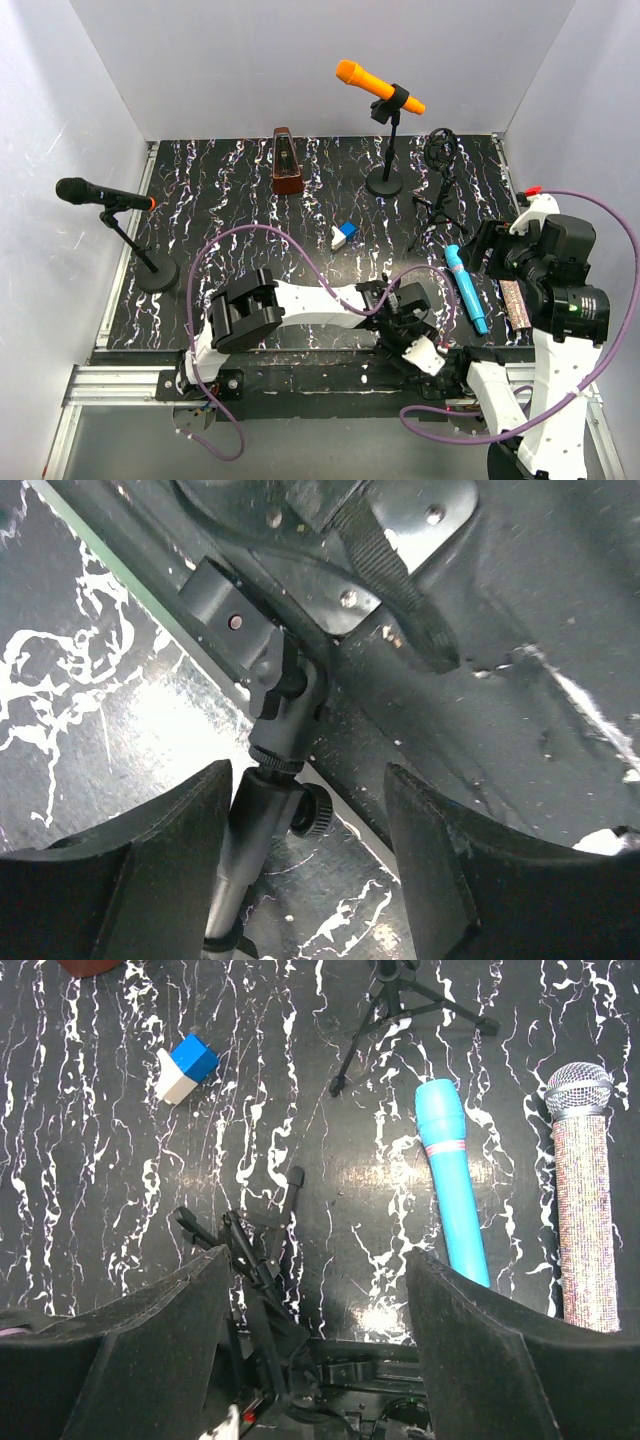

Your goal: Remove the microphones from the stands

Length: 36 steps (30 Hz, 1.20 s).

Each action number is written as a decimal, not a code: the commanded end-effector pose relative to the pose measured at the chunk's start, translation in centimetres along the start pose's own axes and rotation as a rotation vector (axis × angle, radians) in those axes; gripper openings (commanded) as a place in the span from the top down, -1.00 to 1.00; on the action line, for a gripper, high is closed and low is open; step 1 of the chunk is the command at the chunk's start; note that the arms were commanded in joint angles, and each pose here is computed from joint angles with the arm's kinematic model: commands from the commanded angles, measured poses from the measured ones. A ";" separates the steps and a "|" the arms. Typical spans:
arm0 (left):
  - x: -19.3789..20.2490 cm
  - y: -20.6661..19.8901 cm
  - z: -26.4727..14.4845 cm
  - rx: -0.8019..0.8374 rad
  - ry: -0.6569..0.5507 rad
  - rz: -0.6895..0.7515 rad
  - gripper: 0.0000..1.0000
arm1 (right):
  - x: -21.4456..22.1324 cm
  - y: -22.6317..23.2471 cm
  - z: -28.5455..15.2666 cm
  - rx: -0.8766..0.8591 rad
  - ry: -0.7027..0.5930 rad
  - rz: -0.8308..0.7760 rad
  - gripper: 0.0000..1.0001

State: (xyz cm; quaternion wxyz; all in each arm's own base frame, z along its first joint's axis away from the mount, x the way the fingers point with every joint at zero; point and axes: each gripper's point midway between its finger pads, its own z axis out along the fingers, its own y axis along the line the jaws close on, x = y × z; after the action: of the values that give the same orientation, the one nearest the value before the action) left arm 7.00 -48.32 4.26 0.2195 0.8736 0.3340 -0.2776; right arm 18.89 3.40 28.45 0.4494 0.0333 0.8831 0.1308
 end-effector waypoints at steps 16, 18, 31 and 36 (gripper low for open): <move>-1.7 5.0 -6.2 -0.222 -0.103 -0.178 0.90 | 0.6 2.5 -0.5 -0.145 0.024 -0.004 -0.53; -3.0 6.3 -8.4 -0.280 -0.229 -0.211 0.94 | 0.6 2.9 -0.2 -0.177 0.032 -0.005 -0.52; -3.4 13.2 -16.5 -0.701 -0.746 -0.374 1.00 | 2.8 6.2 -1.5 -0.472 0.164 -0.227 -0.56; -0.5 15.1 -19.4 -0.942 -0.790 -0.441 1.00 | 5.5 8.3 -3.5 -0.676 0.194 -0.312 -0.61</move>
State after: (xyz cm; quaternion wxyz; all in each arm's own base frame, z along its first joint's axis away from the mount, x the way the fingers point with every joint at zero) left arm 19.73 -48.39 15.24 0.4934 0.5404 0.5169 -0.4442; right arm 15.56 9.33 27.00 0.3615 -0.1708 0.8716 0.2837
